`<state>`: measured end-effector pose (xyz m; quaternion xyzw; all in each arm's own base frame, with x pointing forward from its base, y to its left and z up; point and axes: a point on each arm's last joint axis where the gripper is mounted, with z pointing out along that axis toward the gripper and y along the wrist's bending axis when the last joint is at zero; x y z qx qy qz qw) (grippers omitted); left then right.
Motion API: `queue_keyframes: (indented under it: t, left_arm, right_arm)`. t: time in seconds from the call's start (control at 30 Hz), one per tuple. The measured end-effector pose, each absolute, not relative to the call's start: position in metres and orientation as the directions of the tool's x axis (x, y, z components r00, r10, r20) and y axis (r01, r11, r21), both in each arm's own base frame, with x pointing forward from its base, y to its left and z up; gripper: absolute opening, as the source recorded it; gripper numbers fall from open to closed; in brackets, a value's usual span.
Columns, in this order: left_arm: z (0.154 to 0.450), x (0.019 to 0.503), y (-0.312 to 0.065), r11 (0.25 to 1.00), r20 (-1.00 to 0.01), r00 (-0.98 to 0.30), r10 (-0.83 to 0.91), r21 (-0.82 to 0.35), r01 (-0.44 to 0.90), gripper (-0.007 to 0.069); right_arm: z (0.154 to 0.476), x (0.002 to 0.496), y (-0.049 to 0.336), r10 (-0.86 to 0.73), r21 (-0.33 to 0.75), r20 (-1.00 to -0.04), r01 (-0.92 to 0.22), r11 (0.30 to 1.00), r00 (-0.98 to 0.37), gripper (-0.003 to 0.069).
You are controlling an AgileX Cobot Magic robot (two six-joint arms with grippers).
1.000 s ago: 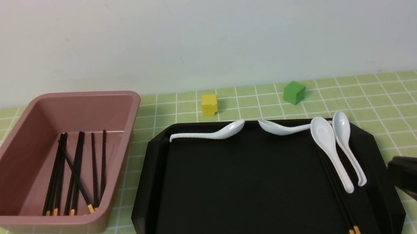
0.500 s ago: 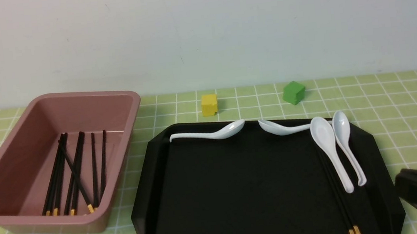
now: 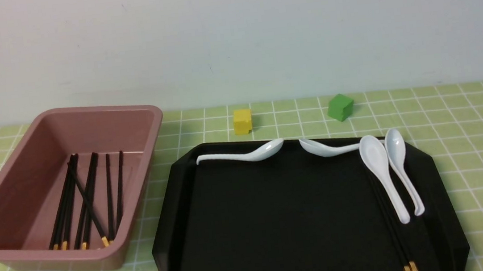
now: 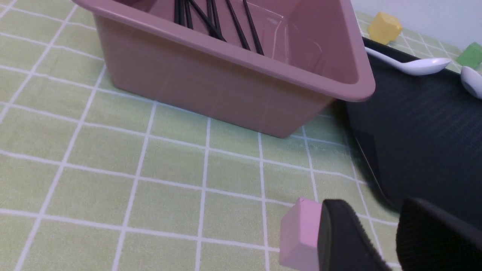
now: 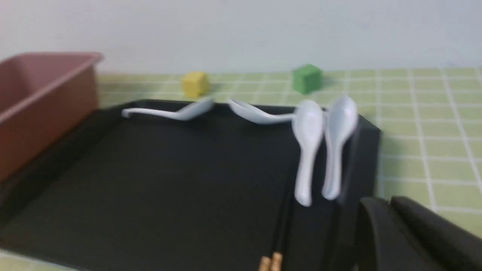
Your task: On green tablecloth take chopsticks from black tray and put them in box.
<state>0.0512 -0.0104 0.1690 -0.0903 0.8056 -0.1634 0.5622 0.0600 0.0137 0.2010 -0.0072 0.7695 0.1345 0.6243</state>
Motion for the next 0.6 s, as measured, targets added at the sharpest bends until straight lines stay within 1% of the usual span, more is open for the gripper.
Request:
queue_keyframes:
  t: [0.1,0.2,0.37,0.6]
  left_arm:
    - [0.169,0.051,-0.010,0.930,-0.876,-0.351,-0.329,-0.365,0.038,0.0238]
    - [0.169,0.051,-0.010,0.930,-0.876,-0.351,-0.329,-0.365,0.038,0.0238]
    - [0.169,0.051,-0.010,0.930,-0.876,-0.351,-0.329,-0.365,0.038,0.0238]
    - [0.169,0.051,-0.010,0.930,-0.876,-0.351,-0.329,-0.365,0.038,0.0238]
  right_arm:
    - [0.187,0.057,0.009,0.164,0.194,-0.958,-0.111,0.975,-0.237,0.0068]
    - [0.178,0.055,0.006,0.150,0.171,-0.956,-0.066,0.983,-0.251,0.0073]
    - [0.175,0.053,0.004,0.129,0.144,-0.949,-0.032,0.989,-0.287,0.0079]
    - [0.175,0.052,0.004,0.129,0.144,-0.947,-0.030,0.989,-0.294,0.0088]
